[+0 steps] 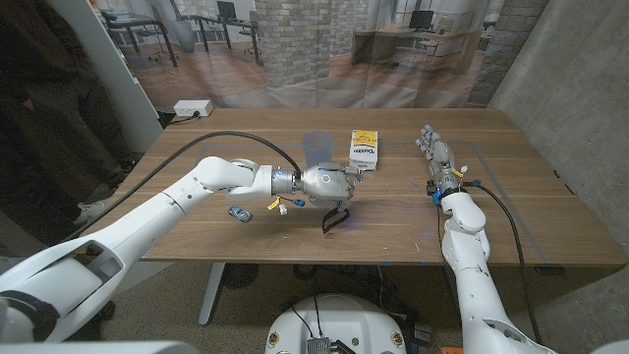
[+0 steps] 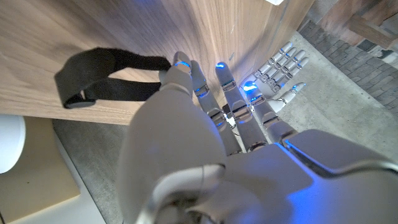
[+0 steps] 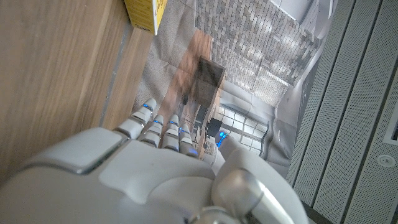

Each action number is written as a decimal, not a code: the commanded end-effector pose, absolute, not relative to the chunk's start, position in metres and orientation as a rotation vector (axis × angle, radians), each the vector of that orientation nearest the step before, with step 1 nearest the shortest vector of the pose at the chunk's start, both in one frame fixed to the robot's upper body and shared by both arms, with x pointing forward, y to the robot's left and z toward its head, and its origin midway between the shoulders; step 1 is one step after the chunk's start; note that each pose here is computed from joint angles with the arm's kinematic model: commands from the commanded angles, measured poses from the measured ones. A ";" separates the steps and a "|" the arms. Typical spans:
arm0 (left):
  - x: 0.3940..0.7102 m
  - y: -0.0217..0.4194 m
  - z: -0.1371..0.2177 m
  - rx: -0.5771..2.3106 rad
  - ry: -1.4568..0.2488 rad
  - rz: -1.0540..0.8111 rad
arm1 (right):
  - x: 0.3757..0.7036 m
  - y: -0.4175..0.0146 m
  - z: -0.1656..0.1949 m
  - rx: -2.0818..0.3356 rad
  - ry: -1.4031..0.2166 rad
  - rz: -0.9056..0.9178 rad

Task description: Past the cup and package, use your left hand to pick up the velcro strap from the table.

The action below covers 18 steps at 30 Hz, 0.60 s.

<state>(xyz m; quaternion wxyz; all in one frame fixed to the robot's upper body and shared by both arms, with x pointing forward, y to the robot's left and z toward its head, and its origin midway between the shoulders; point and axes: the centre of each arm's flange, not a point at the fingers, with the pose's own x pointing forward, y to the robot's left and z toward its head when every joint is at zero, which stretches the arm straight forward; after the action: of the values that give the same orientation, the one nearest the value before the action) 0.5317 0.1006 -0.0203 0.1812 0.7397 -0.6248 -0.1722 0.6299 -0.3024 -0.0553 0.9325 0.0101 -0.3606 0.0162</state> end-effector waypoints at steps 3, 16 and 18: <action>0.524 0.108 -0.006 2.032 -1.784 -0.333 | 0.626 -0.298 -0.054 0.012 -0.744 0.035; 0.525 0.117 0.005 1.979 -1.807 -0.246 | 0.625 -0.289 -0.052 0.006 -0.748 0.035; 0.525 0.118 0.007 1.960 -1.811 -0.236 | 0.626 -0.288 -0.051 0.006 -0.748 0.035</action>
<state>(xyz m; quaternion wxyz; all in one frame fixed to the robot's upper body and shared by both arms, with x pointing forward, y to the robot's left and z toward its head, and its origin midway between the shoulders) 0.5256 0.1110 -0.0032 0.2099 0.7277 -0.6430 -0.1138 0.6262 -0.2954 -0.0532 0.9314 0.0053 -0.3636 0.0166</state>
